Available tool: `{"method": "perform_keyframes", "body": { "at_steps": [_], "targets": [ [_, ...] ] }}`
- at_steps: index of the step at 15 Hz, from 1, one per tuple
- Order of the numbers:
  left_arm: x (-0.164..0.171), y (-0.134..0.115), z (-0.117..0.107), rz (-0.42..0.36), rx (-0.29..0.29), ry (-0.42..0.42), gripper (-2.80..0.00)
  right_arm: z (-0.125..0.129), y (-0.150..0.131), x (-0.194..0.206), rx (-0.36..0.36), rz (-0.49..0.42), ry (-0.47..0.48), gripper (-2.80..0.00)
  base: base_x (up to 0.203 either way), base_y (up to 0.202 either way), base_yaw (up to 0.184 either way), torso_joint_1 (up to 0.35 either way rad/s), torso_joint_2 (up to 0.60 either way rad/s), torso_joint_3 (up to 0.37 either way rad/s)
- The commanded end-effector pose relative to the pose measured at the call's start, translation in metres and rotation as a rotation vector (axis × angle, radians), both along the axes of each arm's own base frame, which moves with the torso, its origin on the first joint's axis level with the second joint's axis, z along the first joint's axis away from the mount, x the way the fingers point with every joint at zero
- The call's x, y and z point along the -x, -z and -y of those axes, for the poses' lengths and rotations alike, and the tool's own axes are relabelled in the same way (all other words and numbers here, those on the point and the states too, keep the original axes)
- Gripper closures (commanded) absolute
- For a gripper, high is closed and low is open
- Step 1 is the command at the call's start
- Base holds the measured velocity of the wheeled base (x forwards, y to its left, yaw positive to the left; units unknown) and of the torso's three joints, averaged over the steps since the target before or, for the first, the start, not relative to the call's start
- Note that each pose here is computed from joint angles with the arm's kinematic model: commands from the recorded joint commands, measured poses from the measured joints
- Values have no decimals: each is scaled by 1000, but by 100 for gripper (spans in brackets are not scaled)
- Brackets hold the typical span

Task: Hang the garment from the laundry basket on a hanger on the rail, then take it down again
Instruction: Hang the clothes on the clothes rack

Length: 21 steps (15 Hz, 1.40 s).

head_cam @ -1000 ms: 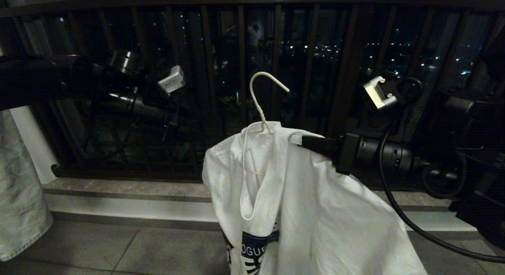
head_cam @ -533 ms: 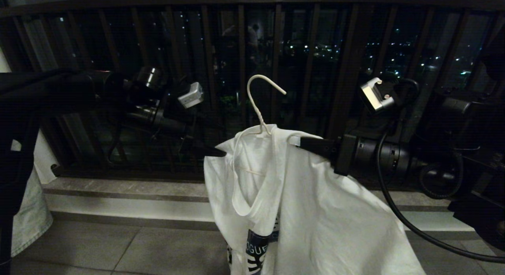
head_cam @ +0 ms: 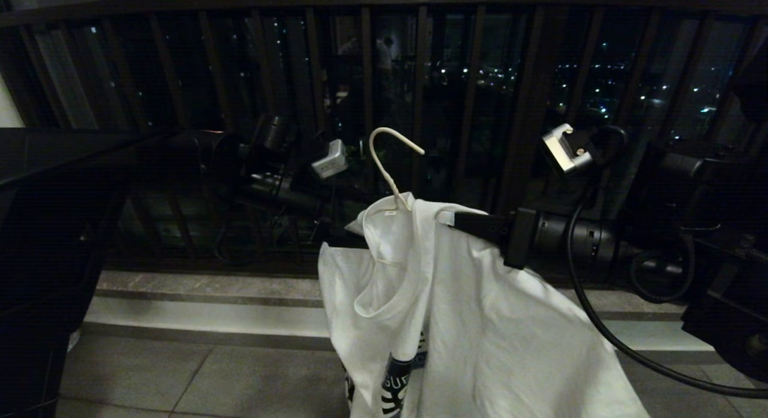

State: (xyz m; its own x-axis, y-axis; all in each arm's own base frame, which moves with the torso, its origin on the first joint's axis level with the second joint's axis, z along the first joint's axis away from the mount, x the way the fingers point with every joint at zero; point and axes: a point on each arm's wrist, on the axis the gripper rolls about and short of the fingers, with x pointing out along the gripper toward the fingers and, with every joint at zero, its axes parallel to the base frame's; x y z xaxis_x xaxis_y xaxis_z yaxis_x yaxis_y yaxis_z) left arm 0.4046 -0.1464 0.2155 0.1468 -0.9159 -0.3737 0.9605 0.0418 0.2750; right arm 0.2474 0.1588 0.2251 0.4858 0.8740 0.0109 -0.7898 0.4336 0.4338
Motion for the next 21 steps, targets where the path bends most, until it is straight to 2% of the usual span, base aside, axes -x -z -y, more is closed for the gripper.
{"method": "perform_keyframes", "body": {
  "at_steps": [1,6,7,13,18,21],
  "targets": [
    [1,2,6,-16,4,14,-280,-1,3,-2,2,-6,-3,0,0,0,0,0,0,0],
    [2,4,9,-32,3,20,-280,-3,6,-4,7,-15,-3,0,0,0,0,0,0,0],
    [1,6,9,-37,1,20,0,-3,6,-5,7,-16,-3,0,0,0,0,0,0,0],
    [1,7,8,-51,-4,10,0,-5,10,-10,14,-27,0,0,0,0,0,0,0,0],
    [14,-10,2,-230,20,-102,0,-7,14,-12,20,-35,0,0,0,0,0,0,0,0],
    [29,-14,-6,-325,3,-188,0,-7,16,-14,26,-37,4,0,0,0,0,0,0,0]
  ]
}}
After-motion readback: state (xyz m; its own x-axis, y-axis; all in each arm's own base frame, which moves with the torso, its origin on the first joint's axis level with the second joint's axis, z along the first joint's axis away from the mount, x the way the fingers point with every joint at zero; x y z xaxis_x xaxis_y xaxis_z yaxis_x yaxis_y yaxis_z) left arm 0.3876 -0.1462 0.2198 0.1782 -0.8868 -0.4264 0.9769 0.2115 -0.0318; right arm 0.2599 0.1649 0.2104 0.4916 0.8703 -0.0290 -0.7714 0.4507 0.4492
